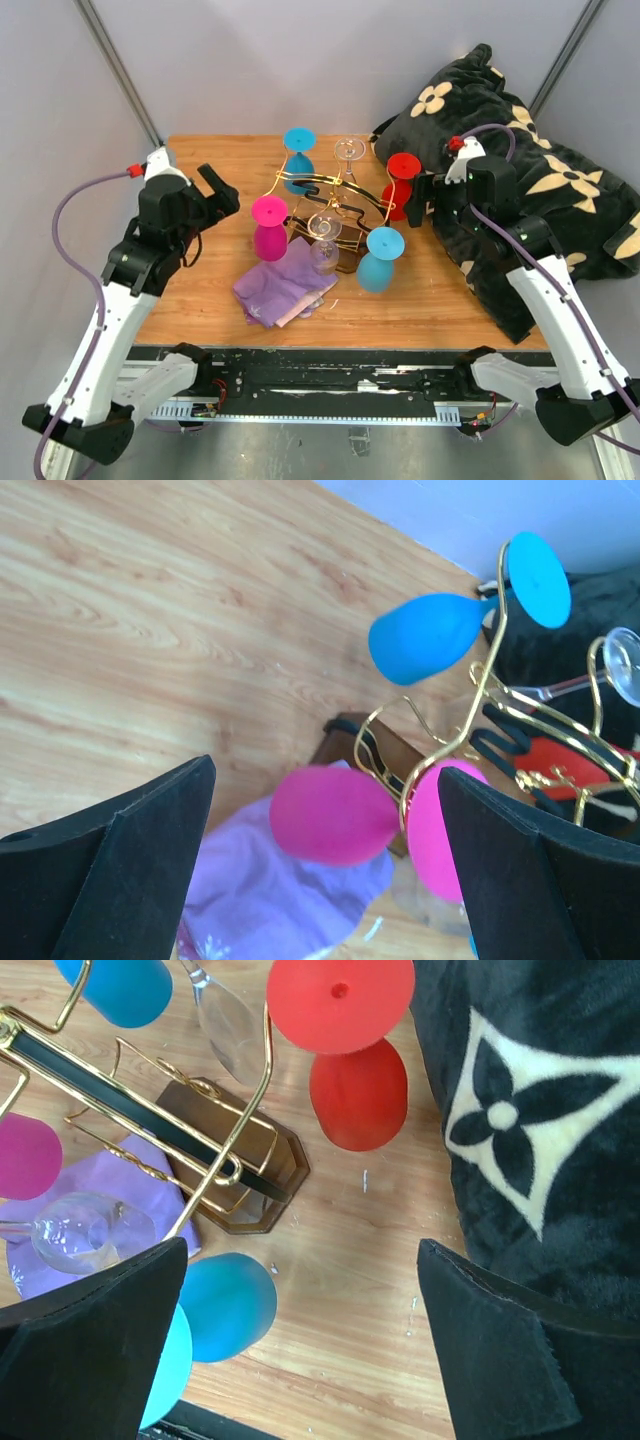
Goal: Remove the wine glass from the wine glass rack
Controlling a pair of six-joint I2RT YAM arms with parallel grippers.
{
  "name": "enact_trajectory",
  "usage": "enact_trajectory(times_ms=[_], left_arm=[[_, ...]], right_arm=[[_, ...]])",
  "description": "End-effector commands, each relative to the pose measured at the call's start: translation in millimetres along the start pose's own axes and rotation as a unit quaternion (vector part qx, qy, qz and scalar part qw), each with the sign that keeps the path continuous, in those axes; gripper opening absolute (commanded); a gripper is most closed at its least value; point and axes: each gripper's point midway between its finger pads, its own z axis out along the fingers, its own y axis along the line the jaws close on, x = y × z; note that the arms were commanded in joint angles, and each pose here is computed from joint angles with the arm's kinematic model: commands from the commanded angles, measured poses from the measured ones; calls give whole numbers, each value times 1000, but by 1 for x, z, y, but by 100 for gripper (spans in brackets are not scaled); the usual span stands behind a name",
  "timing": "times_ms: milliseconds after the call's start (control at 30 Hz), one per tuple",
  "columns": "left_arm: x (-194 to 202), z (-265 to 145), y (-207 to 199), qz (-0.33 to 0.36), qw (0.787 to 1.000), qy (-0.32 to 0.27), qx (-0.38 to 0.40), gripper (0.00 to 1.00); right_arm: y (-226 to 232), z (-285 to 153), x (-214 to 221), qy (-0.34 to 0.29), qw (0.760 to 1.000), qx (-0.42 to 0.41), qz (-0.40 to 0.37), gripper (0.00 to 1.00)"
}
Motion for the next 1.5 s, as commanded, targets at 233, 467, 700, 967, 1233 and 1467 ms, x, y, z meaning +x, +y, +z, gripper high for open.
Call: enact_trajectory(times_ms=[233, 467, 700, 967, 1233, 1467], left_arm=[[95, 34, 24, 17, 989, 143, -26, 100], [176, 2, 64, -20, 972, 233, -35, 100], [213, 6, 70, -20, 961, 271, -42, 100], [259, 25, 66, -9, 952, 301, -53, 100], [300, 26, 88, -15, 932, 350, -95, 100], [287, 32, 139, -96, 923, 326, -181, 100]], right_arm=[[-32, -38, 25, 7, 997, 72, 4, 98], [-36, -43, 25, -8, 997, 81, 5, 98], [-28, -32, 36, 0, 998, 59, 18, 98], [-27, -29, 41, 1, 998, 52, 18, 98], [-32, -29, 43, -5, 998, 62, 8, 98], [-36, -35, 42, -18, 997, 71, 0, 98]])
